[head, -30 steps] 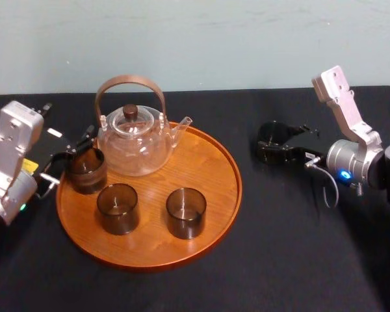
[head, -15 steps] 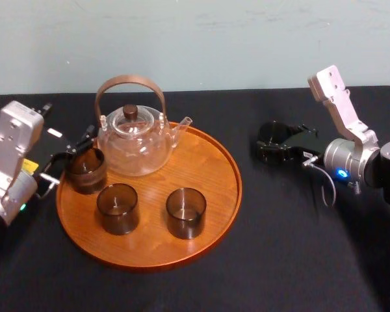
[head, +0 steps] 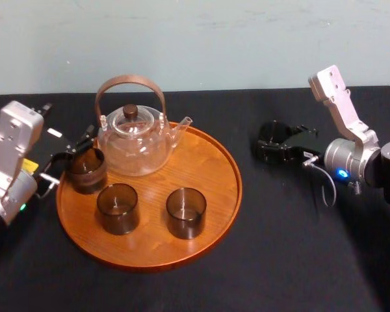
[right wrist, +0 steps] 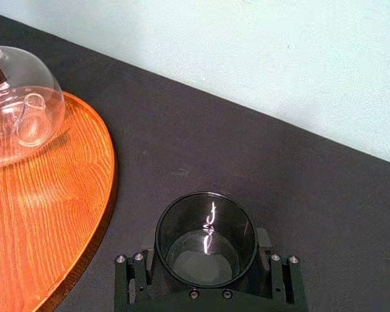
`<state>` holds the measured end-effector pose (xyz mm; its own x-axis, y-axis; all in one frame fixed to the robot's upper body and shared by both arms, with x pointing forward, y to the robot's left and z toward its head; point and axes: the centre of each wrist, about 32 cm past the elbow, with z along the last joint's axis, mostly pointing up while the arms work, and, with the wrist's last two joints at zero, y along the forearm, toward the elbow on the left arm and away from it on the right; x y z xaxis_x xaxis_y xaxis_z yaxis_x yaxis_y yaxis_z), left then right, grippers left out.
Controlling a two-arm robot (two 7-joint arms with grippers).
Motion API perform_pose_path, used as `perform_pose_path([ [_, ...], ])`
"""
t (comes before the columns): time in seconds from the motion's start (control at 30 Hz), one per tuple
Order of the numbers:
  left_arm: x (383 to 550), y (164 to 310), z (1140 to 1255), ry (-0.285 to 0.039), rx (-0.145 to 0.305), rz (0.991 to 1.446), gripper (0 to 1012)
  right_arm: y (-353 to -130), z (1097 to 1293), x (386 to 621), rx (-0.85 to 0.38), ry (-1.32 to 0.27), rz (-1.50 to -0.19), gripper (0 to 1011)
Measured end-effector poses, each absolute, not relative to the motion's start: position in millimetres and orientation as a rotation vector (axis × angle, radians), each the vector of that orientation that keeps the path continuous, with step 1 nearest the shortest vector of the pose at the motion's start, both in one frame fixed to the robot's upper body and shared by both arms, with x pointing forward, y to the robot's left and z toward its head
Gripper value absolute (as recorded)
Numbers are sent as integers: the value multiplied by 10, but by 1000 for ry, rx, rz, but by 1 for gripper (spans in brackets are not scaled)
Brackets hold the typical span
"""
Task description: Pick up the glass from the table and place it on the tray.
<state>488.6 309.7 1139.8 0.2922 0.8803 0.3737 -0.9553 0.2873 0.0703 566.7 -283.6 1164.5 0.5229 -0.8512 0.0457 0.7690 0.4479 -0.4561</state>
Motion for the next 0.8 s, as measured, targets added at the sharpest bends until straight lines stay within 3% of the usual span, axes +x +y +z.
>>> perform_pose_path([
  [0.47, 4886, 3097, 11398, -285, 305, 1248, 1002, -2838, 11651, 5662, -452, 200, -1009, 900],
  [0.8, 4886, 3097, 11398, -285, 305, 1248, 1001, -2883, 11847, 5572, -413, 166, -971, 901],
])
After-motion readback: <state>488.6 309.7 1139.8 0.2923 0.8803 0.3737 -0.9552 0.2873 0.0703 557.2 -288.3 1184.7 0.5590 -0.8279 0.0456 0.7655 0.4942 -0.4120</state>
